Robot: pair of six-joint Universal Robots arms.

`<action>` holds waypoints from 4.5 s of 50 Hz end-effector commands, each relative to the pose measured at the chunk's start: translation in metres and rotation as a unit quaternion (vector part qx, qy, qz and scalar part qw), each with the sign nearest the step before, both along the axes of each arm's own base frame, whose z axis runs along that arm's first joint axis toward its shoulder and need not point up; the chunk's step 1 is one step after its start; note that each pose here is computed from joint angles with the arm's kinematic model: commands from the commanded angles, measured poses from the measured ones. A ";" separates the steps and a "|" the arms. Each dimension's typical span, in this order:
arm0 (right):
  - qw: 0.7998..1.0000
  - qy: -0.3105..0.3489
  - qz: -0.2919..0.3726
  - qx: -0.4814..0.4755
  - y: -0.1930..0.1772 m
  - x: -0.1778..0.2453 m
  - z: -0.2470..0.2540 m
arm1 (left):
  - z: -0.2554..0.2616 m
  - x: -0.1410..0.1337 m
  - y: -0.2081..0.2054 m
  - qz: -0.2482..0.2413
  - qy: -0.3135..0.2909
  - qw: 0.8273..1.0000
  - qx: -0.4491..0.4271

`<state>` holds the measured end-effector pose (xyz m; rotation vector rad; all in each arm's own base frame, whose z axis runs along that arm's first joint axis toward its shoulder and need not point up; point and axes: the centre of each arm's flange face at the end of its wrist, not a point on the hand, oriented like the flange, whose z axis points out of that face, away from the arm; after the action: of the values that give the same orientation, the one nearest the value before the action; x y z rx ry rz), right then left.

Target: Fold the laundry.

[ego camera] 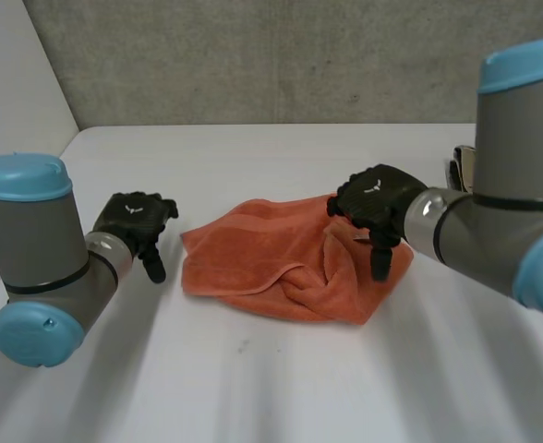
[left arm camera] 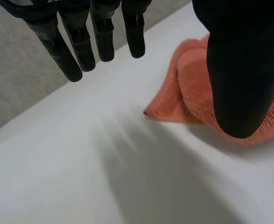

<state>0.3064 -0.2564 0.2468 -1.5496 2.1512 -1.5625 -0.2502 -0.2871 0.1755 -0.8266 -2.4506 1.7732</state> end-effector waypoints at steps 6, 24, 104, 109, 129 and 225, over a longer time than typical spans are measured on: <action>0.993 0.022 0.116 -0.012 -0.031 0.037 -0.044 | -0.022 -0.007 0.003 -0.039 -0.024 0.999 0.028; 0.997 0.051 0.041 0.033 -0.043 0.001 -0.040 | -0.033 -0.041 -0.011 -0.083 -0.042 0.996 0.001; 0.947 -0.174 -0.073 -0.262 -0.079 -0.025 0.039 | 0.138 0.012 -0.070 -0.007 0.102 0.967 -0.235; 0.982 -0.102 -0.054 -0.147 -0.067 -0.026 -0.049 | 0.047 0.018 -0.068 -0.010 0.048 0.992 -0.116; 0.996 0.008 -0.073 -0.045 -0.043 -0.047 -0.116 | -0.006 0.034 -0.063 -0.017 -0.069 0.996 -0.061; 0.862 -0.191 -0.152 -0.445 -0.111 -0.047 0.156 | 0.295 0.023 -0.068 0.058 0.114 0.854 -0.504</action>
<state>0.2574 -0.3719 0.3141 -1.1387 2.0449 -2.5276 -0.2443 -0.3666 0.3927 -0.7714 -1.6659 2.7868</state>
